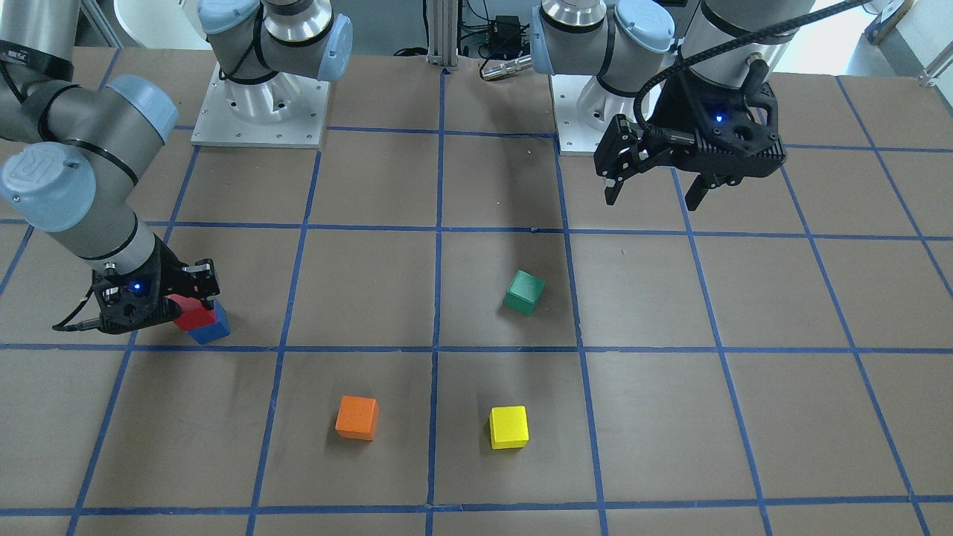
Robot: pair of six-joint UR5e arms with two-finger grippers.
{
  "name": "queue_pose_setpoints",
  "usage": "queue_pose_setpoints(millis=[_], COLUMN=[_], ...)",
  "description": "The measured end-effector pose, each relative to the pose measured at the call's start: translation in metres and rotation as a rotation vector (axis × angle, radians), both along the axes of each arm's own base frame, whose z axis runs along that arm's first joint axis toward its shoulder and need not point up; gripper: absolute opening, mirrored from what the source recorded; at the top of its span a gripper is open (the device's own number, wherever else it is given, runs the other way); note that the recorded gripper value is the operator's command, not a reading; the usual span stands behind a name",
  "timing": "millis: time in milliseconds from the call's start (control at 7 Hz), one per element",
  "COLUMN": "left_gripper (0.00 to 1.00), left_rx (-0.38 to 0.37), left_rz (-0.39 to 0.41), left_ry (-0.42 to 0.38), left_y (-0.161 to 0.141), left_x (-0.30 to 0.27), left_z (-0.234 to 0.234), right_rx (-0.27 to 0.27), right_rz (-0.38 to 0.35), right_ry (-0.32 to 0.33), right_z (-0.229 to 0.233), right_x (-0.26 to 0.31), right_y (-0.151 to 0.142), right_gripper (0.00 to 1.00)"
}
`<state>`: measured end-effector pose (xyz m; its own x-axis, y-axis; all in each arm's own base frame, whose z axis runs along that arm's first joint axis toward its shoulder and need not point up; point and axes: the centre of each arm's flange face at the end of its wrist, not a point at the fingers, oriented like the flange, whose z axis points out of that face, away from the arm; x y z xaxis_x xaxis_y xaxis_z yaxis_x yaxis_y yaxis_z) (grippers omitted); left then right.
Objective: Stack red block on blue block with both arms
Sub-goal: 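Lower the red cube onto the blue cube with the right gripper, then open the right gripper and raise it off the stack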
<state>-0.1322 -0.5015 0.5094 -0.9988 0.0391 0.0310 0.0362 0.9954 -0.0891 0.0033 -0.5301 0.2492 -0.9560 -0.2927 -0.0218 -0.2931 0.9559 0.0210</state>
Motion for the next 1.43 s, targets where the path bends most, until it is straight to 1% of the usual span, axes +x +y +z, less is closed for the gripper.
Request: queue_pose_setpoints(millis=[571, 714, 857, 1000, 1143, 1429], left_gripper=[1.0, 1.0, 1.0, 1.0, 1.0, 1.0], left_rx=[-0.002, -0.002, -0.002, -0.002, -0.003, -0.003], left_rz=[0.0, 0.0, 0.0, 0.0, 0.0, 0.0], left_ry=[0.0, 0.0, 0.0, 0.0, 0.0, 0.0], left_y=[0.0, 0.0, 0.0, 0.0, 0.0, 0.0], left_x=[0.0, 0.0, 0.0, 0.0, 0.0, 0.0], left_z=[0.001, 0.001, 0.001, 0.001, 0.001, 0.001], right_rx=[-0.017, -0.027, -0.031, -0.026, -0.017, 0.024], right_rz=[-0.011, -0.02, -0.049, -0.12, -0.208, -0.342], right_ry=[0.015, 0.019, 0.02, 0.02, 0.02, 0.019], right_z=[0.008, 0.021, 0.042, 0.075, 0.113, 0.181], right_x=[-0.001, 0.0, 0.001, 0.004, 0.009, 0.019], right_y=[0.0, 0.003, 0.01, 0.021, 0.031, 0.047], right_gripper=[1.0, 1.0, 1.0, 1.0, 1.0, 1.0])
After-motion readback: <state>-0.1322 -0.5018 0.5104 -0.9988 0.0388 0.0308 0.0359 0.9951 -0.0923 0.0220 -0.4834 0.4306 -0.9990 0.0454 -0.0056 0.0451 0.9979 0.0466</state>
